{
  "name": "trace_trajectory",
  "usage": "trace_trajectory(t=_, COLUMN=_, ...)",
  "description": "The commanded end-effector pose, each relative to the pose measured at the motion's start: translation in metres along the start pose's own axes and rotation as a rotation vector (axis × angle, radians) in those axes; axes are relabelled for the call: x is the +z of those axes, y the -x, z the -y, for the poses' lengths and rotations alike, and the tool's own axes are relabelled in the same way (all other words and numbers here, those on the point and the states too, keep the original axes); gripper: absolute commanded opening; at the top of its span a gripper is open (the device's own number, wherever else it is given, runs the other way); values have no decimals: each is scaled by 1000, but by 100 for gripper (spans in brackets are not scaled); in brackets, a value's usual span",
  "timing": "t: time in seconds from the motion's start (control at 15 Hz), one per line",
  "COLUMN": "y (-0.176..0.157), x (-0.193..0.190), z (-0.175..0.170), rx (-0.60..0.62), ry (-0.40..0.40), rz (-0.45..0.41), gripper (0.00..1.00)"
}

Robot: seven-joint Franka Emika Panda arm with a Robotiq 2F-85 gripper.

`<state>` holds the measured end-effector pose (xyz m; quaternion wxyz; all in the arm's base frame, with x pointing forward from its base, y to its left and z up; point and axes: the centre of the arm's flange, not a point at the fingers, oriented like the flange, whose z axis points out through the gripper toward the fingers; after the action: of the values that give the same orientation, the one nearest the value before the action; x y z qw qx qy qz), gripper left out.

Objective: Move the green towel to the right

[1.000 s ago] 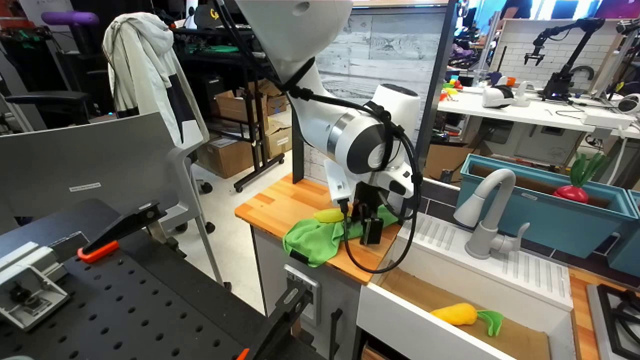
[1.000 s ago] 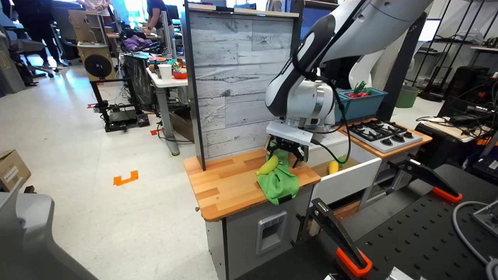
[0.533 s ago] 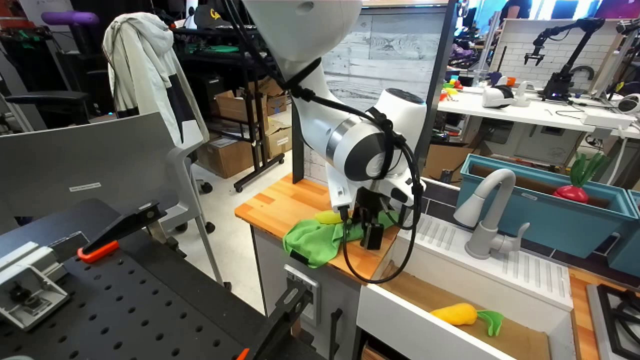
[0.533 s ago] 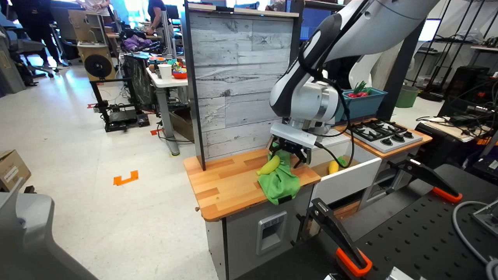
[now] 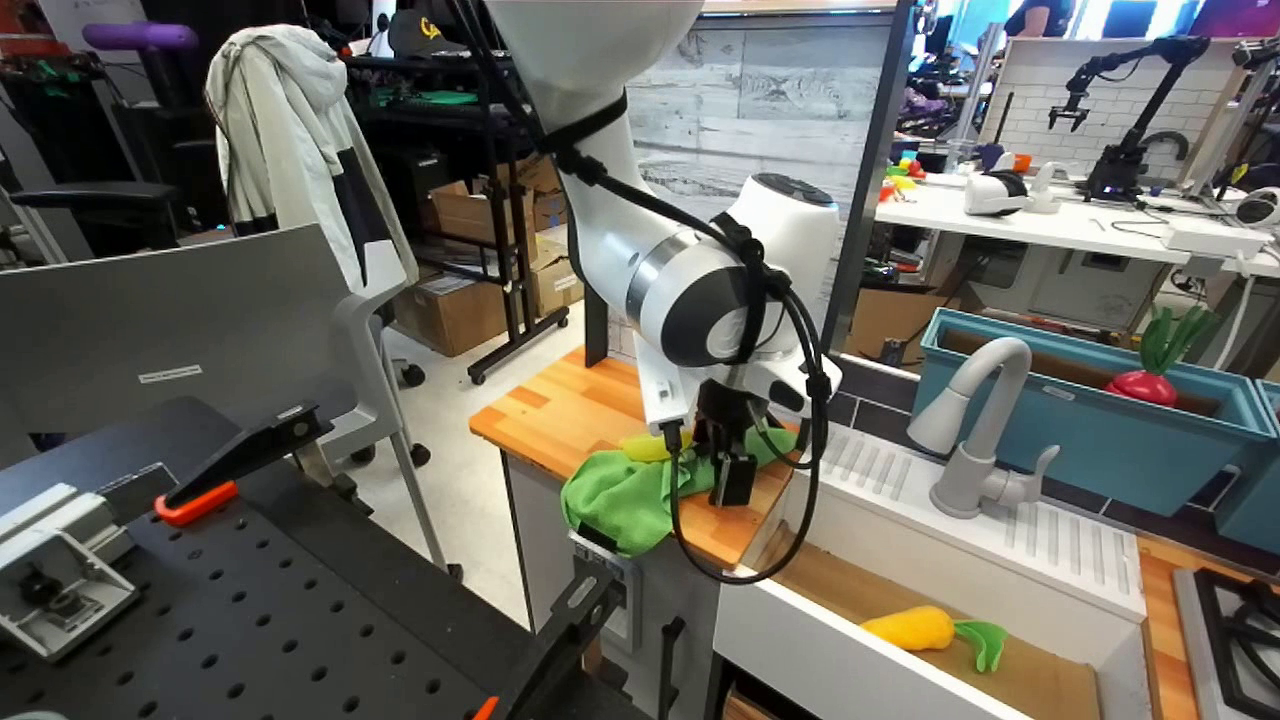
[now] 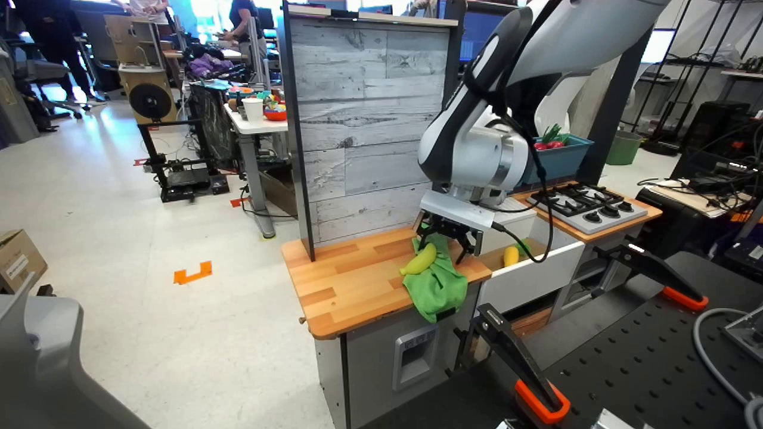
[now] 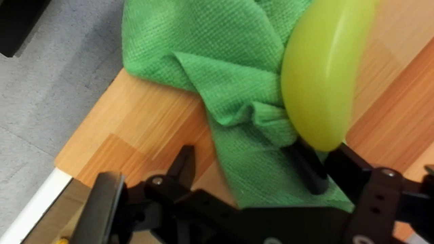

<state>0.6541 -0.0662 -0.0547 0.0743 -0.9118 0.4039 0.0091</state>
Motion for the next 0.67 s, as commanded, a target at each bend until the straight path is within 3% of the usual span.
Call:
trace_trajectory(t=0.0, y=18, x=-22, z=-17, rx=-16, ry=-22, rz=13, gripper=100)
trace_trajectory(t=0.6, y=28, x=-38, z=-10, rx=-57, ry=-5, rz=21, gripper=100)
